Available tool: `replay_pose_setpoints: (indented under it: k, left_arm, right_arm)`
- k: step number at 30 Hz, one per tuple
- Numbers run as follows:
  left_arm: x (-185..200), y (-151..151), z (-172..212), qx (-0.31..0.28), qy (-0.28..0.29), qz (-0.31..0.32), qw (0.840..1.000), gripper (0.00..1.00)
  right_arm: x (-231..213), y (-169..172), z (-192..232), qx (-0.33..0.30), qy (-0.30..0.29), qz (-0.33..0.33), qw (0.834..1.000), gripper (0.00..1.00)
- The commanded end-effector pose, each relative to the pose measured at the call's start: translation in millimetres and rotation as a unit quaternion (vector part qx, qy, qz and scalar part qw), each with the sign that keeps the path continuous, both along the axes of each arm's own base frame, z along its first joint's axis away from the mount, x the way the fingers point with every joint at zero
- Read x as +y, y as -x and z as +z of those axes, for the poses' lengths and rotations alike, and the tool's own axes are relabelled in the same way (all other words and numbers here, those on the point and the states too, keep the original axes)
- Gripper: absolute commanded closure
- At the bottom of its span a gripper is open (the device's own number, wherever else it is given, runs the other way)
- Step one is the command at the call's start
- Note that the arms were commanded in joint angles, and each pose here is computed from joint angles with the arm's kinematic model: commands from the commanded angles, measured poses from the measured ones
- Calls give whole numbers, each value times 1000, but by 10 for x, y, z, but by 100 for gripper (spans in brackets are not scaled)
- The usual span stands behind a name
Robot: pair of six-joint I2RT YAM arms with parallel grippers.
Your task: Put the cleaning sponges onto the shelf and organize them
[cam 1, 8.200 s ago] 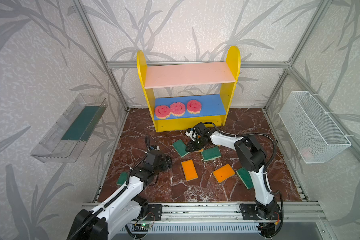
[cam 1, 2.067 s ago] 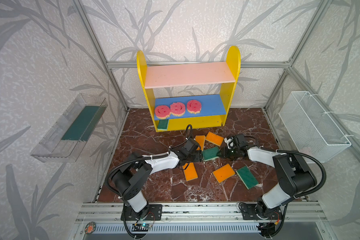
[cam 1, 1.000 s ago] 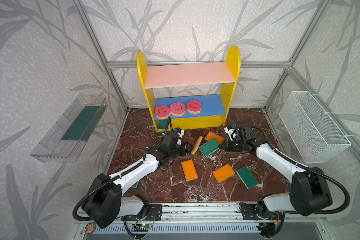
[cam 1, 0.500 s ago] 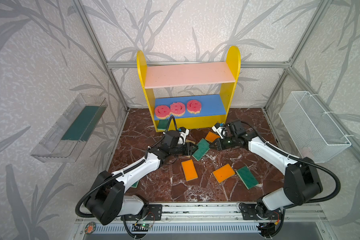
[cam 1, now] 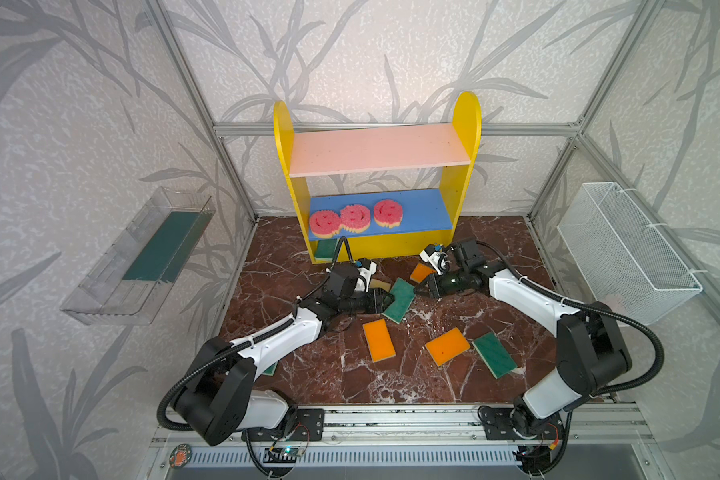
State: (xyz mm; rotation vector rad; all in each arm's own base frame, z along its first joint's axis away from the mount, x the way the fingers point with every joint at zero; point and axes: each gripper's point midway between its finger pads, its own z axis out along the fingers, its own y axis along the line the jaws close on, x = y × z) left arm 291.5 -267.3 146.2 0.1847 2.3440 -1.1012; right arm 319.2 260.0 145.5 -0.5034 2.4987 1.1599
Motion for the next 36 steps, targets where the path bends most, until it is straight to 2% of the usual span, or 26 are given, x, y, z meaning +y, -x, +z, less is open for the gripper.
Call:
replay_pose_setpoints:
  k: [1, 6, 7, 8, 11, 15, 18, 19, 21, 26, 27, 30, 31, 36]
  left_arm:
    - [-13, 57, -117, 13, -3, -9, 1000, 54]
    - [-61, 60, -162, 24, 13, -13, 1000, 74]
    - [-69, 55, -163, 25, 16, -13, 999, 84]
    - [-71, 48, -164, 25, 16, -12, 999, 100]
    - [-77, 33, -167, 27, 19, -8, 999, 100]
    - [-60, -16, -173, 28, 19, 7, 999, 100]
    - [-23, -83, -193, 29, 19, 28, 999, 100]
    - [-6, -114, -192, 28, 21, 37, 999, 100]
    - [45, -175, -202, 29, 25, 58, 998, 100]
    - [235, -326, -218, 28, 23, 123, 992, 100]
    - [270, -355, -206, 25, 24, 136, 990, 100]
    - [329, -418, -191, 20, 34, 166, 985, 100]
    - [339, -430, -188, 21, 36, 172, 984, 100]
    - [327, -468, -167, 22, 49, 180, 982, 100]
  right_arm:
    - [110, -117, 224, -31, -27, 8, 999, 100]
    - [155, -169, 212, -29, -29, 11, 999, 100]
    - [163, -176, 203, -28, -29, 11, 999, 100]
    - [167, -188, 198, -27, -28, 10, 999, 100]
    - [169, -215, 196, -29, -26, 7, 999, 97]
    - [158, -256, 191, -31, -19, 0, 999, 80]
    - [145, -292, 182, -33, -12, -8, 999, 52]
    - [123, -312, 176, -35, -7, -15, 999, 45]
    - [84, -337, 167, -37, -2, -29, 999, 37]
    - [6, -283, 135, -36, -16, -59, 997, 35]
    - [-5, -258, 120, -36, -23, -66, 997, 37]
    - [54, -115, 4, -21, -41, -69, 997, 52]
    - [108, -52, -34, -20, -42, -61, 997, 53]
    - [328, 81, -134, -19, -47, -39, 998, 48]
